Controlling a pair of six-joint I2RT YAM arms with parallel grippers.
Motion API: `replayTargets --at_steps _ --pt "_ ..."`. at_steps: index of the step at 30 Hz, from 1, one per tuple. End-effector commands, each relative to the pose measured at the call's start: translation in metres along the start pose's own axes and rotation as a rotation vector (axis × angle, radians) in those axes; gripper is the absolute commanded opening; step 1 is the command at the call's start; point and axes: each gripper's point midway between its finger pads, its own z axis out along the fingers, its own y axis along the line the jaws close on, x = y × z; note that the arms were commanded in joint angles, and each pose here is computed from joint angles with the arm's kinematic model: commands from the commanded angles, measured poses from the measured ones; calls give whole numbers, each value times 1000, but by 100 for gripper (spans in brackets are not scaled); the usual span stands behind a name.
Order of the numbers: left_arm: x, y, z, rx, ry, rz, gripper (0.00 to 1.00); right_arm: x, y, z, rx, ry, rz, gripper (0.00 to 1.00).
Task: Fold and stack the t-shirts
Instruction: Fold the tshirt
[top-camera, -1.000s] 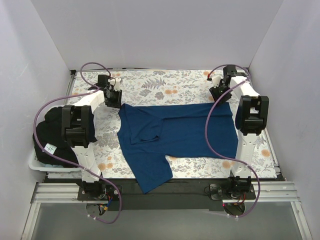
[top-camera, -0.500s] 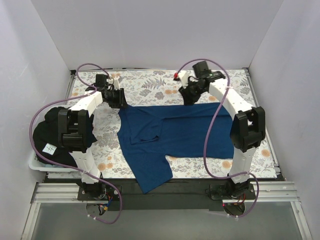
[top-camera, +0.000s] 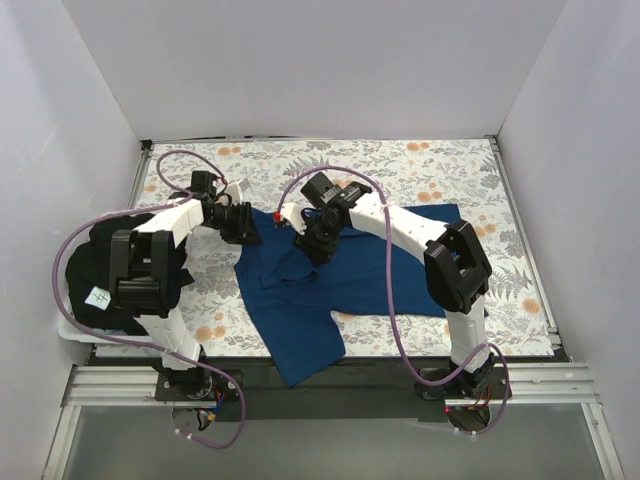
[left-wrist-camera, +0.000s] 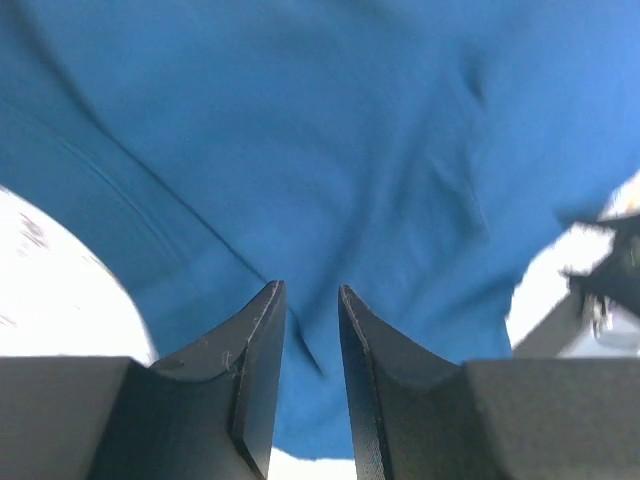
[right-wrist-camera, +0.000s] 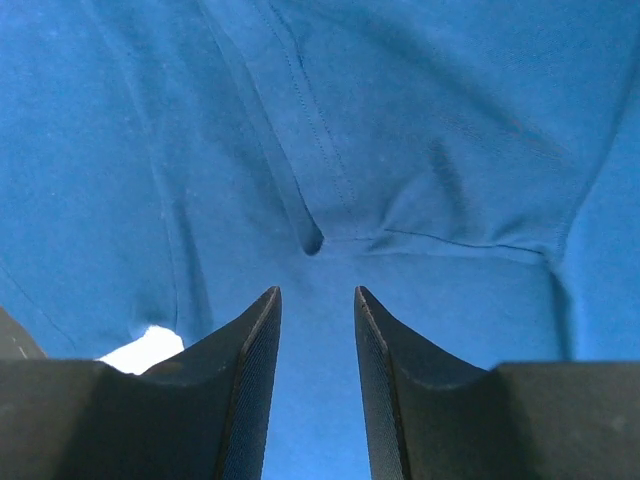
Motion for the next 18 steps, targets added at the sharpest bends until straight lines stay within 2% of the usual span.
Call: replayTargets --at_steps 1,6,10,18 --pt "13 -39 -35 116 -25 169 26 2 -8 9 28 12 43 42" --pt "55 -41 -38 136 56 158 32 2 -8 21 12 22 79 42" --pt "71 -35 -32 118 100 90 40 1 -8 28 10 25 89 43" --pt "95 -35 -24 115 168 14 46 7 -6 38 6 55 88 43"
